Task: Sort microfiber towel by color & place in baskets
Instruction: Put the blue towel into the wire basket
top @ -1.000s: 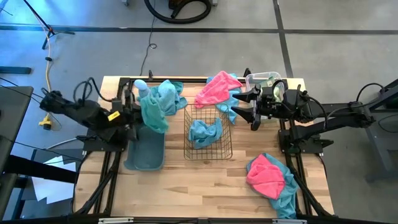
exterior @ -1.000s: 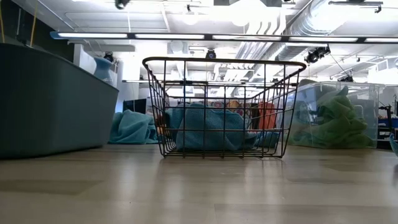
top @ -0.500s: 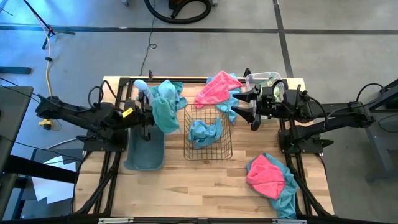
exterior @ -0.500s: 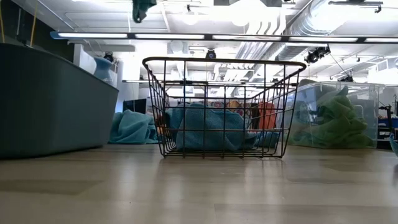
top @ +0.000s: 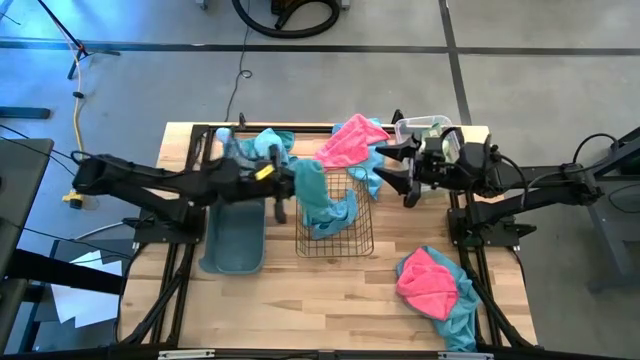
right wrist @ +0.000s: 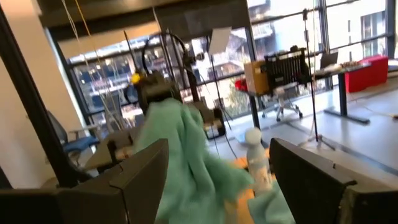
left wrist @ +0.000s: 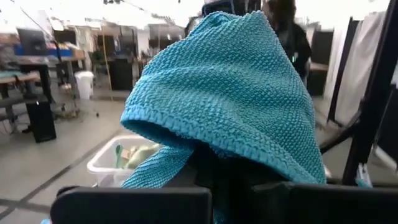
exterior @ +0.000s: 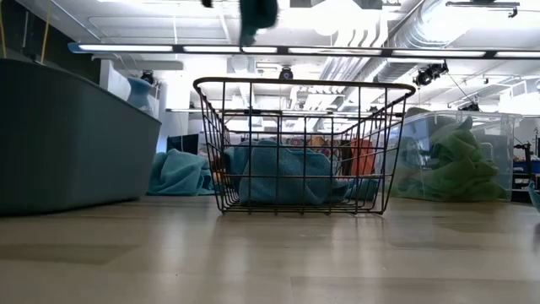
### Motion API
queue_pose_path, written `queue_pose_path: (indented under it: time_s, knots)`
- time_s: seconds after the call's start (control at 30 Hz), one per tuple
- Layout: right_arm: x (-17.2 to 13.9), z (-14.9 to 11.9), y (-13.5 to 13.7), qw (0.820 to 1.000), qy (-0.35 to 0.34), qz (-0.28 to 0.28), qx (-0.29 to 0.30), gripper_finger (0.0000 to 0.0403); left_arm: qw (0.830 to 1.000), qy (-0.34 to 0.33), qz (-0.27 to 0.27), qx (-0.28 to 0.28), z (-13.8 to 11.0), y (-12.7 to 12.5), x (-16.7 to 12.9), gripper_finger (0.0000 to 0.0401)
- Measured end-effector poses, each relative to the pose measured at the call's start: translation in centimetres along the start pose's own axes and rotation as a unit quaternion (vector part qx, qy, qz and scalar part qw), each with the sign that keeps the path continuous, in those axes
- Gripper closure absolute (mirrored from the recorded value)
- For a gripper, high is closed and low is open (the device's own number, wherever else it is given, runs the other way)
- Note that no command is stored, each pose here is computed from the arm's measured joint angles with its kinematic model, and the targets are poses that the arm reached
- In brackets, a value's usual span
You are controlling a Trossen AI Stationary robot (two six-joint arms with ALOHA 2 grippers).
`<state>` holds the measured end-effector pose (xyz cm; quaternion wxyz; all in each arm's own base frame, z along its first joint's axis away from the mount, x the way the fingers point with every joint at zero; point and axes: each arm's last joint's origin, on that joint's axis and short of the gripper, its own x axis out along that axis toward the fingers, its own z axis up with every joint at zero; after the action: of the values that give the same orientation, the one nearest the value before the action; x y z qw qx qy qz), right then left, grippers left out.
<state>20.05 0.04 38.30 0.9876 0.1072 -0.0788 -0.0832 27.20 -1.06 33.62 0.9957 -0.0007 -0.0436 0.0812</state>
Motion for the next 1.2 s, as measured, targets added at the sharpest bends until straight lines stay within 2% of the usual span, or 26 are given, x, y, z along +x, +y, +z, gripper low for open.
queue_pose_path:
  time_s: [0.23, 0.37, 0.53, 0.77, 0.93, 1.2]
  knots:
    - [0.0, 0.8, 0.2, 0.999, -0.038, 0.007, -0.005, 0.0126, 0.993, 0.103, -0.027, 0.047, -0.4, 0.0, 4.3, 0.0401]
    - [-0.1, 1.0, 0.2, 0.999, -0.050, 0.009, -0.010, 0.0126, 0.983, 0.167, -0.026, 0.076, -1.1, 0.1, 6.2, 0.0401]
    - [-0.1, 1.1, 0.2, 0.999, -0.052, 0.009, -0.010, 0.0126, 0.968, 0.234, -0.023, 0.086, -2.4, 0.2, 8.3, 0.0401]
    - [-0.1, 1.0, 0.2, 0.999, -0.051, 0.009, -0.010, 0.0126, 0.942, 0.321, -0.021, 0.097, -6.7, 0.2, 10.9, 0.0401]
    - [-0.1, 1.0, 0.2, 0.999, -0.047, 0.009, -0.011, 0.0126, 0.921, 0.375, -0.027, 0.105, -10.1, -0.2, 11.7, 0.0393]
    - [-0.1, 0.6, 0.1, 0.999, -0.031, 0.006, -0.014, 0.0126, 0.900, 0.419, -0.039, 0.112, -13.5, -1.0, 12.3, 0.0372]
